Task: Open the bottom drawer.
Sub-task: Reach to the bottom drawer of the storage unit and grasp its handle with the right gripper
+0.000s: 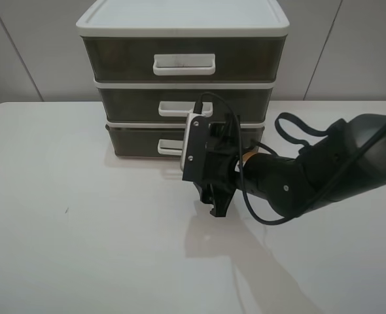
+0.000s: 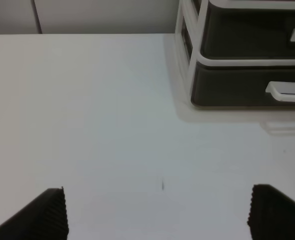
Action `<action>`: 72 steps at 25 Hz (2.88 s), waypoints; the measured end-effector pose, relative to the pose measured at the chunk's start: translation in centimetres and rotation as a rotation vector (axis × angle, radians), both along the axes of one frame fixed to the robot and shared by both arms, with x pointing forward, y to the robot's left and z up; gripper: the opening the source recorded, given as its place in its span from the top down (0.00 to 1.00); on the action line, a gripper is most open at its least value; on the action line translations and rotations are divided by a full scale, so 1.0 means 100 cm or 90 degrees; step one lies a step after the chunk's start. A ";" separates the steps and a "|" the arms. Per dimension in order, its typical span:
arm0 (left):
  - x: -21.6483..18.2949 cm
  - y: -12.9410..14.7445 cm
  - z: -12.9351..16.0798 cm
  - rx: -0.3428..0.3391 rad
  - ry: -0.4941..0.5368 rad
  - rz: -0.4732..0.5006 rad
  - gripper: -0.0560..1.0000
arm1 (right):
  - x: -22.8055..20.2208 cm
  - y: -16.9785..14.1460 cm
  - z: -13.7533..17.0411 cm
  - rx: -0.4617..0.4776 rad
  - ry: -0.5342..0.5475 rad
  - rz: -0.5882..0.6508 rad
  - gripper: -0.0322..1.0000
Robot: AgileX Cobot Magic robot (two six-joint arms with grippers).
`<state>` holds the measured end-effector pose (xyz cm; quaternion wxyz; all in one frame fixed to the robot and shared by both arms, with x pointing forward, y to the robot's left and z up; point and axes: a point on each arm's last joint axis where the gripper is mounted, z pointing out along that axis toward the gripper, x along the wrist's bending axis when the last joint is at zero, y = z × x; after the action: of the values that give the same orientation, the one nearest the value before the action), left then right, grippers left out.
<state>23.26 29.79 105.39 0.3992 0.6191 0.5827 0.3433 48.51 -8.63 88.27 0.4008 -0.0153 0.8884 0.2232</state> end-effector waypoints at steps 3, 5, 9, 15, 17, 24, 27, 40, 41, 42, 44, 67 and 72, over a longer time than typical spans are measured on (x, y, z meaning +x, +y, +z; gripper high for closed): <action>0.000 0.000 0.000 0.000 0.000 0.000 0.24 | 0.004 0.003 -0.005 -0.002 -0.009 0.000 0.20; 0.000 0.000 0.000 0.000 0.000 0.000 0.24 | 0.007 0.004 -0.008 -0.002 -0.036 -0.002 0.20; 0.000 0.000 0.000 0.000 0.000 0.000 0.24 | 0.009 0.004 -0.019 -0.013 -0.055 0.008 0.20; 0.000 0.000 0.000 0.000 0.000 0.000 0.24 | 0.011 0.005 -0.023 -0.010 -0.087 0.012 0.20; 0.000 0.000 0.000 0.000 0.000 0.000 0.24 | 0.011 0.006 -0.023 -0.010 -0.093 0.022 0.20; 0.000 0.000 0.000 0.000 0.000 0.000 0.24 | 0.016 0.013 -0.031 -0.015 -0.094 0.036 0.20; 0.000 0.000 0.000 0.000 0.000 0.000 0.24 | 0.018 0.016 -0.030 -0.012 -0.099 0.039 0.20; 0.000 0.000 0.000 0.000 0.000 0.000 0.24 | 0.017 0.018 -0.043 -0.032 -0.080 0.060 0.30; 0.000 0.000 0.000 0.000 0.000 0.000 0.24 | 0.018 0.018 -0.043 -0.031 -0.080 0.060 0.30; 0.000 0.000 0.000 0.000 0.000 0.000 0.24 | 0.018 0.018 -0.043 -0.031 -0.081 0.060 0.30; 0.000 0.000 0.000 0.000 0.000 0.000 0.24 | 0.018 0.018 -0.044 -0.032 -0.080 0.061 0.30; 0.000 0.000 0.000 0.000 0.000 0.000 0.24 | 0.026 0.025 -0.051 -0.043 -0.066 0.056 0.31; 0.000 0.000 0.000 0.000 0.000 0.000 0.24 | 0.027 0.023 -0.051 -0.042 -0.066 0.050 0.32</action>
<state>23.26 29.79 105.39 0.3992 0.6191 0.5827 0.3433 51.22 -6.33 83.18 0.4367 -0.0747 0.8720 0.2082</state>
